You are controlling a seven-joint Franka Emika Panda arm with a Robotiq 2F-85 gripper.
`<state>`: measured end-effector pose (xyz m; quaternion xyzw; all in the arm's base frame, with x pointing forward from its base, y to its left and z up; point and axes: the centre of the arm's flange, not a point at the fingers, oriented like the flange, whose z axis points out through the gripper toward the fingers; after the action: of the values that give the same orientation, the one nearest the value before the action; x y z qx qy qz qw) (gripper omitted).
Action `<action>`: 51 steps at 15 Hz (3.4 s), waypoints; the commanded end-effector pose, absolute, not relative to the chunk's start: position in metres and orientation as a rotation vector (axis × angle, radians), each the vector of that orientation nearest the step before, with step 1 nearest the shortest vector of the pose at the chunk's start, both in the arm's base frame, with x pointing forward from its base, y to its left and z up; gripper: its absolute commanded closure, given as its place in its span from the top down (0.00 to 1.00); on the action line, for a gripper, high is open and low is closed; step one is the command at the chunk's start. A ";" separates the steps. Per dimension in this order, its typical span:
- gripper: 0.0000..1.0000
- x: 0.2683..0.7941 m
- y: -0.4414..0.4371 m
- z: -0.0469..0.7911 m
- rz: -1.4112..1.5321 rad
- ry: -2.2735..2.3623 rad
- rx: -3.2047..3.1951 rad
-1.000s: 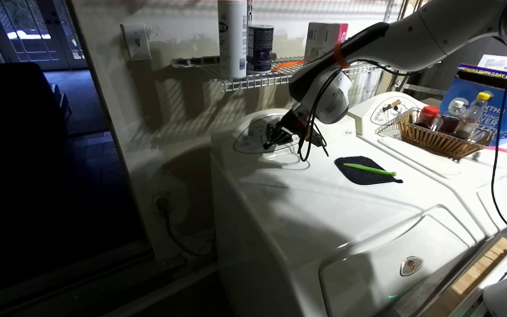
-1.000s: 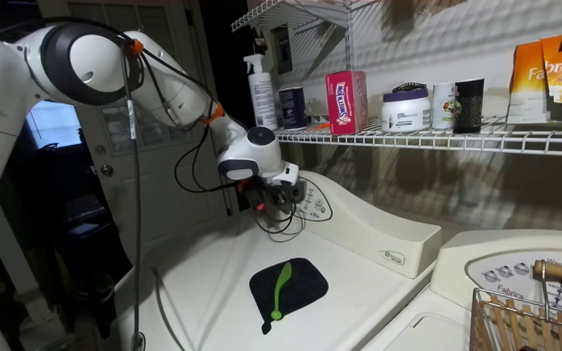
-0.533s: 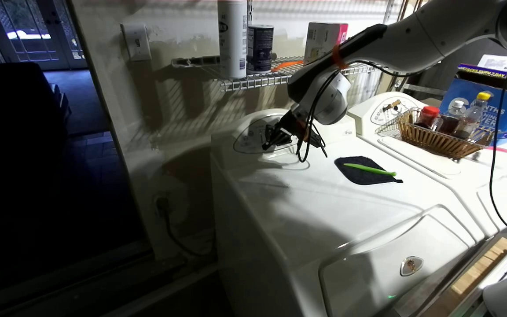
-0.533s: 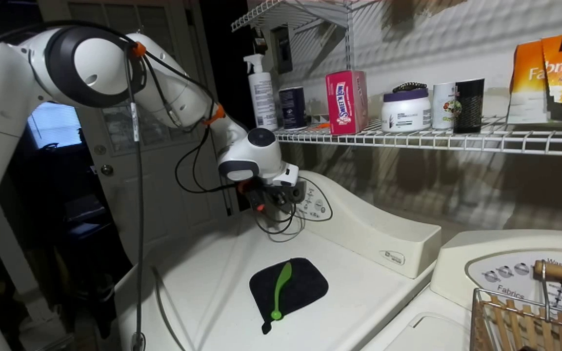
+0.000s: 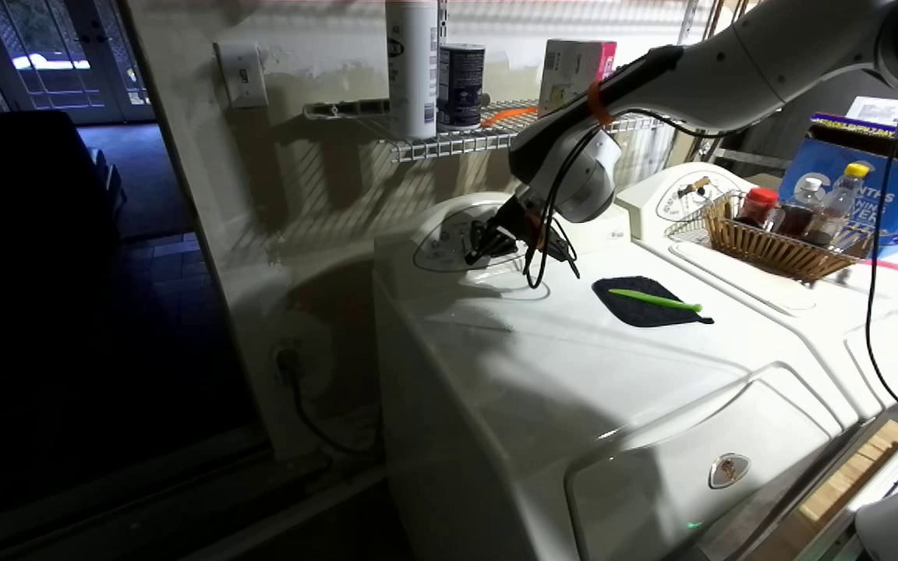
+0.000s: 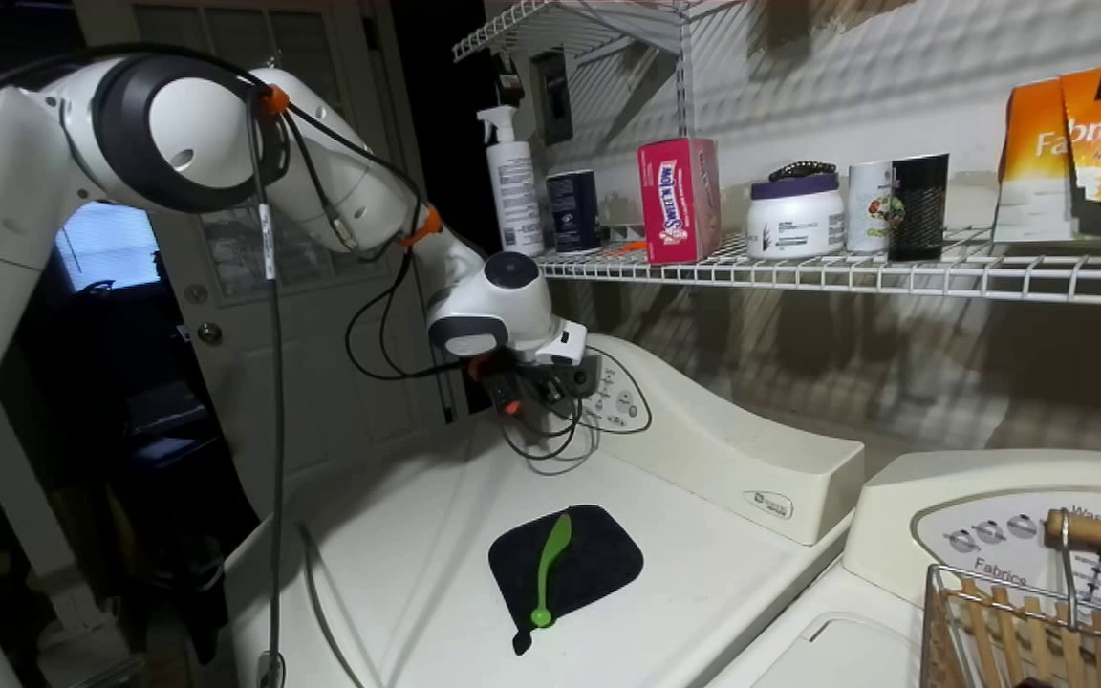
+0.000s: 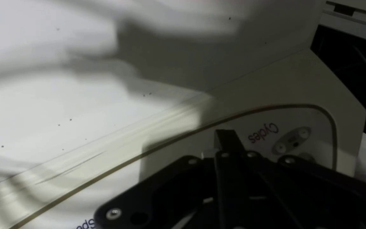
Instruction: Press the button on the machine
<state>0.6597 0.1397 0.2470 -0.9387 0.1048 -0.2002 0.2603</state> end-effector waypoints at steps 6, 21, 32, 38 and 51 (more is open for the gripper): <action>0.00 0.670 0.145 0.243 -0.563 0.306 -2.522; 0.00 0.676 0.146 0.241 -0.561 0.378 -2.509; 0.00 0.699 0.167 0.243 -0.494 0.742 -2.510; 0.00 0.687 0.167 0.259 -0.474 0.473 -2.546; 0.94 0.597 0.093 0.406 0.145 0.079 -2.950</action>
<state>0.6244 0.1031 0.3724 -0.9863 0.0335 0.0184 0.1606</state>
